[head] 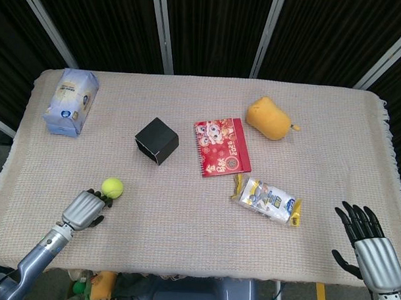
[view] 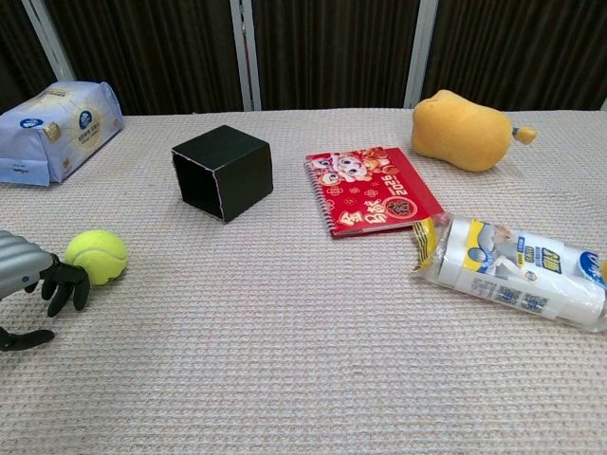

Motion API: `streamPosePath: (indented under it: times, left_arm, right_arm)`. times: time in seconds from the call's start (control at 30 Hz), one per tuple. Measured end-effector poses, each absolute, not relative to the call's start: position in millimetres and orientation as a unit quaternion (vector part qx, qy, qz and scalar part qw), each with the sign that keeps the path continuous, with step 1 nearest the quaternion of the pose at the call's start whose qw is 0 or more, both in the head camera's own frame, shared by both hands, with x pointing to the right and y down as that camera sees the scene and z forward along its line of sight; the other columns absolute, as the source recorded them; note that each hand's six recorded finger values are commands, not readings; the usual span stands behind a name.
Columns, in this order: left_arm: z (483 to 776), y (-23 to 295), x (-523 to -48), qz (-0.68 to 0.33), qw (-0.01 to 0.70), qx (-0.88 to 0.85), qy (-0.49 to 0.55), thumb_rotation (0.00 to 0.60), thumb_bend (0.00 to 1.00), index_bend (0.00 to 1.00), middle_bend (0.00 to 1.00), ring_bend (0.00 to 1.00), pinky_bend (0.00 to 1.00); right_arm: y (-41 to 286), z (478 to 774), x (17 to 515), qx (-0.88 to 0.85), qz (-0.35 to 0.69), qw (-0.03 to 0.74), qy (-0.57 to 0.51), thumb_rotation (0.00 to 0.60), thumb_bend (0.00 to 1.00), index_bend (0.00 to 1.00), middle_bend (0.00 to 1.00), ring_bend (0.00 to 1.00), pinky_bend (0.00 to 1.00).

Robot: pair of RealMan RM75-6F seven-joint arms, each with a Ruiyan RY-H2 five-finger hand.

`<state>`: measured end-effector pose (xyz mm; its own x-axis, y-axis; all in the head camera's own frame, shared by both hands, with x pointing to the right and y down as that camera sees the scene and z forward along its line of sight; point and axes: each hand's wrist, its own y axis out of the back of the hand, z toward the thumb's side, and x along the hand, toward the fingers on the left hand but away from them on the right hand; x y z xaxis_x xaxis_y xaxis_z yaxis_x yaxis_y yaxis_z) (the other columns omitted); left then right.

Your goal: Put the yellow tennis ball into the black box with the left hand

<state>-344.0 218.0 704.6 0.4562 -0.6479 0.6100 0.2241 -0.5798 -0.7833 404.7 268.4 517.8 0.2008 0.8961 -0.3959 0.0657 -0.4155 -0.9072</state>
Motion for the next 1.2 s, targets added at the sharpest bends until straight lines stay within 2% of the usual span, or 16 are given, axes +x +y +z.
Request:
streamPosePath:
  times: [0.23, 0.5, 0.7, 1.2]
  left_arm:
    - [703.0, 211.9, -336.4, -0.488, 0.435, -0.742, 0.150, 0.600, 0.36, 0.42, 0.50, 0.42, 0.45]
    - [694.4, 204.8, -336.0, -0.478, 0.441, -0.743, 0.159, 0.600, 0.36, 0.42, 0.50, 0.42, 0.45]
    - [692.7, 199.8, -343.3, -0.485, 0.440, -0.738, 0.161, 0.600, 0.37, 0.41, 0.54, 0.44, 0.45]
    - [705.4, 183.4, -339.0, -0.500, 0.430, -0.736, 0.152, 0.600, 0.37, 0.40, 0.47, 0.40, 0.44]
  right_arm:
    - [267.9, 515.5, 405.5, -0.663, 0.515, 0.400, -0.367, 0.600, 0.29, 0.00, 0.00, 0.00, 0.00]
    - [267.2, 512.2, 408.1, -0.662, 0.513, 0.401, -0.372, 0.600, 0.29, 0.00, 0.00, 0.00, 0.00]
    - [267.9, 512.3, 407.7, -0.662, 0.512, 0.401, -0.371, 0.600, 0.29, 0.00, 0.00, 0.00, 0.00]
    - [266.7, 511.0, 408.8, -0.662, 0.511, 0.401, -0.375, 0.600, 0.29, 0.00, 0.00, 0.00, 0.00]
